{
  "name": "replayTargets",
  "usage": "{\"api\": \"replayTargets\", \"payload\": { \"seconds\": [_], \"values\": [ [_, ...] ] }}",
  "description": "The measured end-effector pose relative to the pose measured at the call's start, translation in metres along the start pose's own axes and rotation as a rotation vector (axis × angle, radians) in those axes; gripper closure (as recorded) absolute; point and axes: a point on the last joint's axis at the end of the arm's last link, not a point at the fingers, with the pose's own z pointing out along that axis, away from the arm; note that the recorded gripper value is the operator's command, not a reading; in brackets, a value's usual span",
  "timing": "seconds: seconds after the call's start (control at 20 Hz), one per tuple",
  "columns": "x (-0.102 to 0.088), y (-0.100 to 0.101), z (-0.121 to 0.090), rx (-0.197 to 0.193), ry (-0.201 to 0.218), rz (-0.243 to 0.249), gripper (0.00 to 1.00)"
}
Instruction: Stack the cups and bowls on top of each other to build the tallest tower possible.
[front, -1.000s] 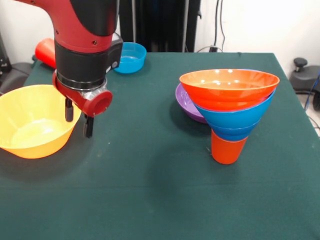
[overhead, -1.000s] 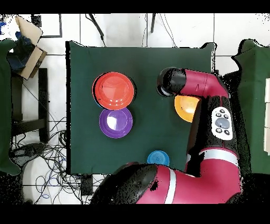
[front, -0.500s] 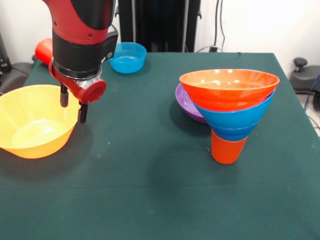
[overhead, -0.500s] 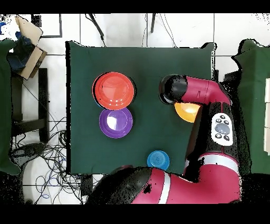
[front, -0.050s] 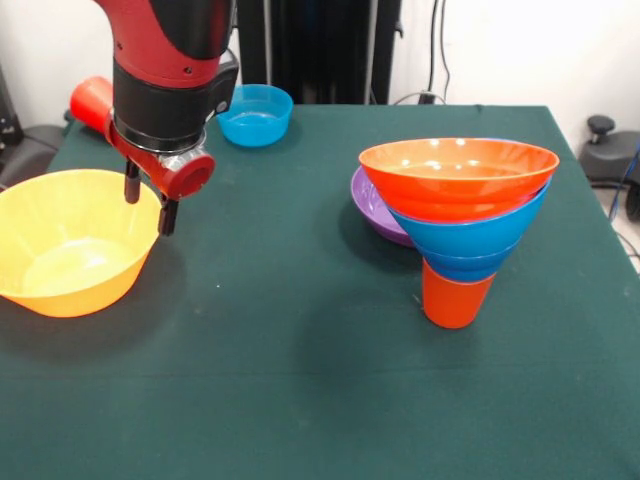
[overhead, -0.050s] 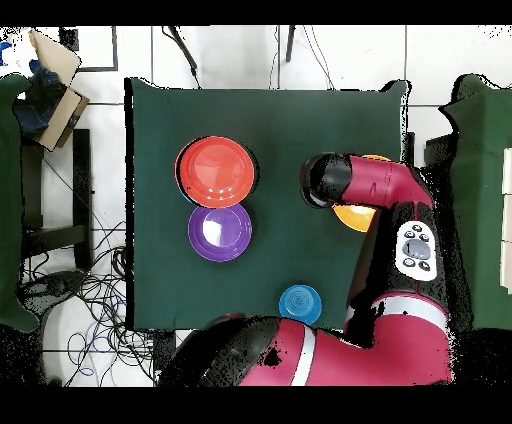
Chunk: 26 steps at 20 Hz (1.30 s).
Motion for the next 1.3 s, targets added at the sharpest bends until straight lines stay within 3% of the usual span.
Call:
{"api": "replayTargets", "payload": {
  "seconds": [0.4, 0.65, 1.05, 1.2, 1.3],
  "values": [
    [0.013, 0.005, 0.021, -0.042, -0.056, -0.017, 0.00],
    [0.020, 0.007, 0.031, -0.040, -0.072, -0.031, 0.00],
    [0.037, 0.006, 0.050, 0.000, -0.101, -0.073, 0.00],
    [0.045, 0.002, 0.054, 0.038, -0.113, -0.098, 0.00],
    [0.055, -0.002, 0.057, 0.088, -0.124, -0.133, 0.00]
  ]
}}
